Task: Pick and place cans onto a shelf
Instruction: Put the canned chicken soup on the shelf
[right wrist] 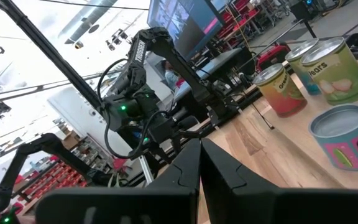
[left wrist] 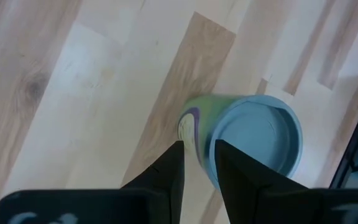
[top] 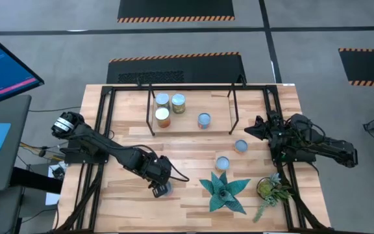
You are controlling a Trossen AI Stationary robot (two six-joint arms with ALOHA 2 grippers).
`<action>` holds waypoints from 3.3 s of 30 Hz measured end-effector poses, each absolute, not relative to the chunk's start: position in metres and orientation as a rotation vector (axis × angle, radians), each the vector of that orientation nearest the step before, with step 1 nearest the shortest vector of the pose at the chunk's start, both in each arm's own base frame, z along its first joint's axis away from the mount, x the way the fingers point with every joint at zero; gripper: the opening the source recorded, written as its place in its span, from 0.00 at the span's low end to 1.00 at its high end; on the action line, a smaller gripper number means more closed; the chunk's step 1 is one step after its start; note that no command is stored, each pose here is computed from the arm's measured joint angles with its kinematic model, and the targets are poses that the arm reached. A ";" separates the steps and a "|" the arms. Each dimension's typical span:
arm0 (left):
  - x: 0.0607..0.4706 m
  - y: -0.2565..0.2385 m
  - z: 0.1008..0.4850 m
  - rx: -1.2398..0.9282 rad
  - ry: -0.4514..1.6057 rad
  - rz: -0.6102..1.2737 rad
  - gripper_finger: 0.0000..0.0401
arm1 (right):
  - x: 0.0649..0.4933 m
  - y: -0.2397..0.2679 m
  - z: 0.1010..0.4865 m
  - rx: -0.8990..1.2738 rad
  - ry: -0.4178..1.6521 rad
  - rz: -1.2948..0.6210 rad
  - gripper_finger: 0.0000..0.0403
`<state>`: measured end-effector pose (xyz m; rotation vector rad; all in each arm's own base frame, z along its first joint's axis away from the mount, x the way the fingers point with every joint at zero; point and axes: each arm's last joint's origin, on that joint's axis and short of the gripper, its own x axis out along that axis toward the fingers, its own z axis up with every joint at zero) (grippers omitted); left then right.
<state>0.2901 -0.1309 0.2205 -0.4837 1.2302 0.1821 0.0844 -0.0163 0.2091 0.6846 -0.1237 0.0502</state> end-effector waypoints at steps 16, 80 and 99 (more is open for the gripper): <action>0.303 -0.130 0.204 -0.539 1.305 0.113 0.13 | 0.085 -0.016 0.206 0.694 -0.097 0.039 0.09; 0.399 0.186 0.332 -0.243 0.691 0.565 0.00 | 0.085 -0.017 0.207 0.694 -0.104 0.027 0.09; 0.422 0.201 0.295 -0.327 1.073 0.590 0.00 | 0.085 -0.017 0.207 0.693 -0.103 0.029 0.09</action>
